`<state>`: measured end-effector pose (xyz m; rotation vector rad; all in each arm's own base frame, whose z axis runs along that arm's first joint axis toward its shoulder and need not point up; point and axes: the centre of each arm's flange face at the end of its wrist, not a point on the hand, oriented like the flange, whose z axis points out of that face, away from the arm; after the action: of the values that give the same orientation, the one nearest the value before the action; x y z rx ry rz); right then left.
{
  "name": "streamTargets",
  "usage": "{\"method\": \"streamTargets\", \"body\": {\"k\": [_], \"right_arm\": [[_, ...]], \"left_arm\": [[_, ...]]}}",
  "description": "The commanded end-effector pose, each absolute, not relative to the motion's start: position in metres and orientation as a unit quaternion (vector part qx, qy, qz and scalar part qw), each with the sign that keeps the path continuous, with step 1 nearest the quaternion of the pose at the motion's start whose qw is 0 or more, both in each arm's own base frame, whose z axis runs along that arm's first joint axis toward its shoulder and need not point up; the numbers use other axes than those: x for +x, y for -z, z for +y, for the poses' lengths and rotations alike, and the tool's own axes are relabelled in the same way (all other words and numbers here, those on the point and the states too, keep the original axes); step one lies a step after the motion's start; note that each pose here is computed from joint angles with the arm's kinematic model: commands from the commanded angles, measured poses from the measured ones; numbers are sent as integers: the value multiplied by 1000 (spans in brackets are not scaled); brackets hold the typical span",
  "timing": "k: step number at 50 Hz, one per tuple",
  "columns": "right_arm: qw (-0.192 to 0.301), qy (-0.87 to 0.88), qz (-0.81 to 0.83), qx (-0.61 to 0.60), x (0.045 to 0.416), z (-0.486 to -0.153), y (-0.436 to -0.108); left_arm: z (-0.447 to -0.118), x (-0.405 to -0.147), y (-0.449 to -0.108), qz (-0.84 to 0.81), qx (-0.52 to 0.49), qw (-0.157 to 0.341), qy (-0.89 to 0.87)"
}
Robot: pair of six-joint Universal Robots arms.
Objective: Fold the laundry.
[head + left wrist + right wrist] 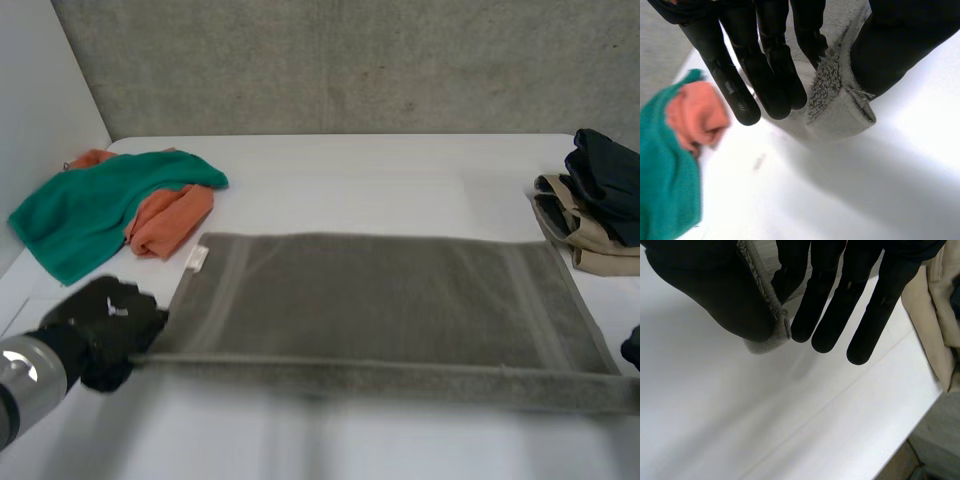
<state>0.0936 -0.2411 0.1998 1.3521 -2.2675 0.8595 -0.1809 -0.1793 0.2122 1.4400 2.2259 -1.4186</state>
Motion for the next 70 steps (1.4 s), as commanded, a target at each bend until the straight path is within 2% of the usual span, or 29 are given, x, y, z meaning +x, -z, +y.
{"method": "streamTargets", "body": {"k": [1,10,14,17,22,29,35,40,45,46,56,62,70], "right_arm": [[179,-329,-799,470,97,-244,-203],[191,-438,-760,441,129,-294,-184],[213,-476,-739,425,141,-317,-183],[234,-506,-716,421,152,-339,-176],[257,-542,-686,412,165,-371,-168],[265,-574,-661,404,177,-406,-159],[274,-580,-661,390,191,-406,-153],[256,-579,-681,367,192,-394,-156],[229,-583,-693,357,188,-373,-169],[212,-575,-701,365,188,-362,-167],[116,-505,-771,371,150,-325,-146],[111,-486,-794,348,127,-323,-134],[122,-499,-787,342,116,-331,-129]], "left_arm": [[-184,-186,-210,713,513,52,476],[-258,-209,-192,670,487,57,557],[-288,-216,-180,671,464,54,576],[-302,-222,-175,668,454,63,586],[-326,-248,-171,638,446,88,621],[-352,-259,-161,623,429,110,644],[-339,-285,-156,600,450,93,655],[-331,-290,-157,600,450,94,654],[-321,-276,-164,623,429,124,642],[-319,-274,-167,624,425,125,643],[-280,-258,-178,632,429,108,637],[-269,-256,-180,631,433,95,637],[-268,-256,-179,642,418,79,637]]}}
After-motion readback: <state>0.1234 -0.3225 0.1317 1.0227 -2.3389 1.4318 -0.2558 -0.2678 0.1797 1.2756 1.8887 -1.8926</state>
